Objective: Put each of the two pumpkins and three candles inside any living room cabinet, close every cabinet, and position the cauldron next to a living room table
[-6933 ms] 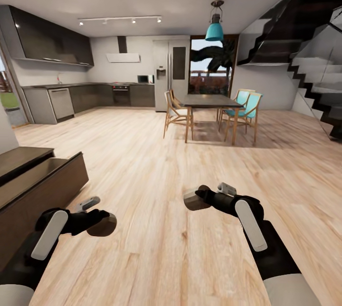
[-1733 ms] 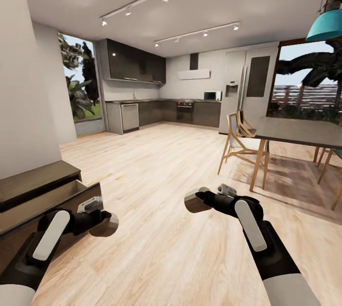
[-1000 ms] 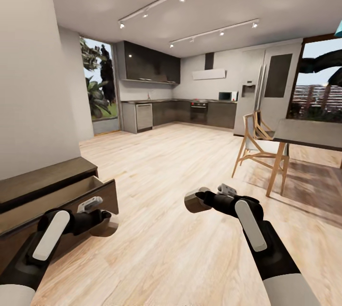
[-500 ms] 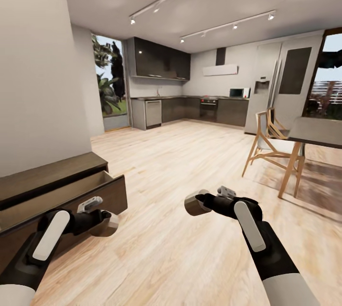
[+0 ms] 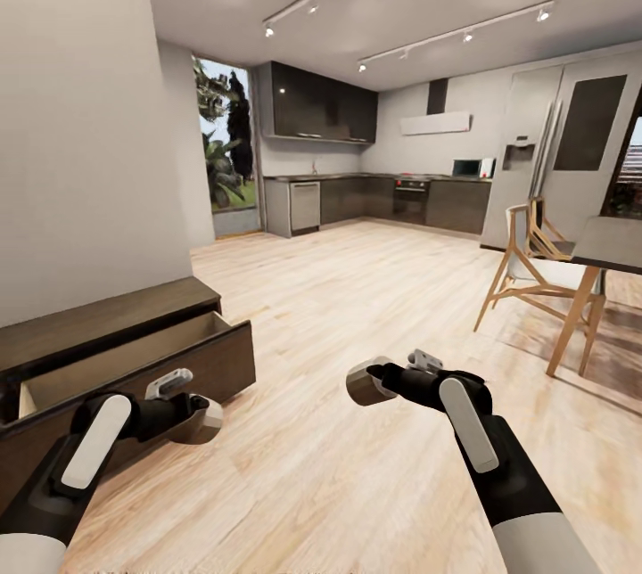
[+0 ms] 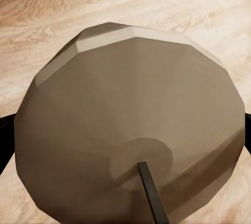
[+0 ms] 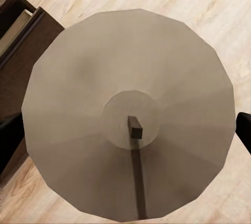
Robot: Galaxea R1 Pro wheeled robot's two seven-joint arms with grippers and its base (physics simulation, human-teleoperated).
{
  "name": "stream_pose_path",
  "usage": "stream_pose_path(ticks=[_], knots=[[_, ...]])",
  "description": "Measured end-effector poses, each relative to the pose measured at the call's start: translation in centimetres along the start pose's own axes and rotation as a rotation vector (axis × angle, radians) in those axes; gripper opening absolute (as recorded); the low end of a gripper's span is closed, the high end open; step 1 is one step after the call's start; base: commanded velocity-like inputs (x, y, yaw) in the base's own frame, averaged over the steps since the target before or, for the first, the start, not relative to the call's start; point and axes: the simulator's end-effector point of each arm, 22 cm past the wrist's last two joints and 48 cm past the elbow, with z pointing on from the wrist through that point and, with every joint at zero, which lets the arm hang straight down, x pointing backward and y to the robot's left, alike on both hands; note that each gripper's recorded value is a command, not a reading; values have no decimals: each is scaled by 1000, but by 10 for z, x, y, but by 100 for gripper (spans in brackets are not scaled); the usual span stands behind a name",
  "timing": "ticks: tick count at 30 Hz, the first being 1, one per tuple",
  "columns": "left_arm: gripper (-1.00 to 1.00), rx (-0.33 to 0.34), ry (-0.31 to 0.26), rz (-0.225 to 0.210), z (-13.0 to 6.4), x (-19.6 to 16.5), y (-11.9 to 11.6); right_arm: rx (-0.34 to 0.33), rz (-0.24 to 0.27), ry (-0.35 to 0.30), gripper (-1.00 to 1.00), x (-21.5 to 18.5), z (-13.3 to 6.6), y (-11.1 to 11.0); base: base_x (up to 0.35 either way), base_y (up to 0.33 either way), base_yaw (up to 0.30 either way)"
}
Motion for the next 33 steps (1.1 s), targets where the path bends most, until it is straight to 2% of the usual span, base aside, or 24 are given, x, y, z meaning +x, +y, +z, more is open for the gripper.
stream_pose_path(ticks=[25, 33], knots=[[-100, -15, 30, -6, 14, 10, 8, 13, 12, 30, -100, 12, 13, -10, 0, 0, 148], [-100, -6, 11, -1, 5, 3, 2, 0, 2, -5, -100, -2, 1, -1, 0, 0, 144]])
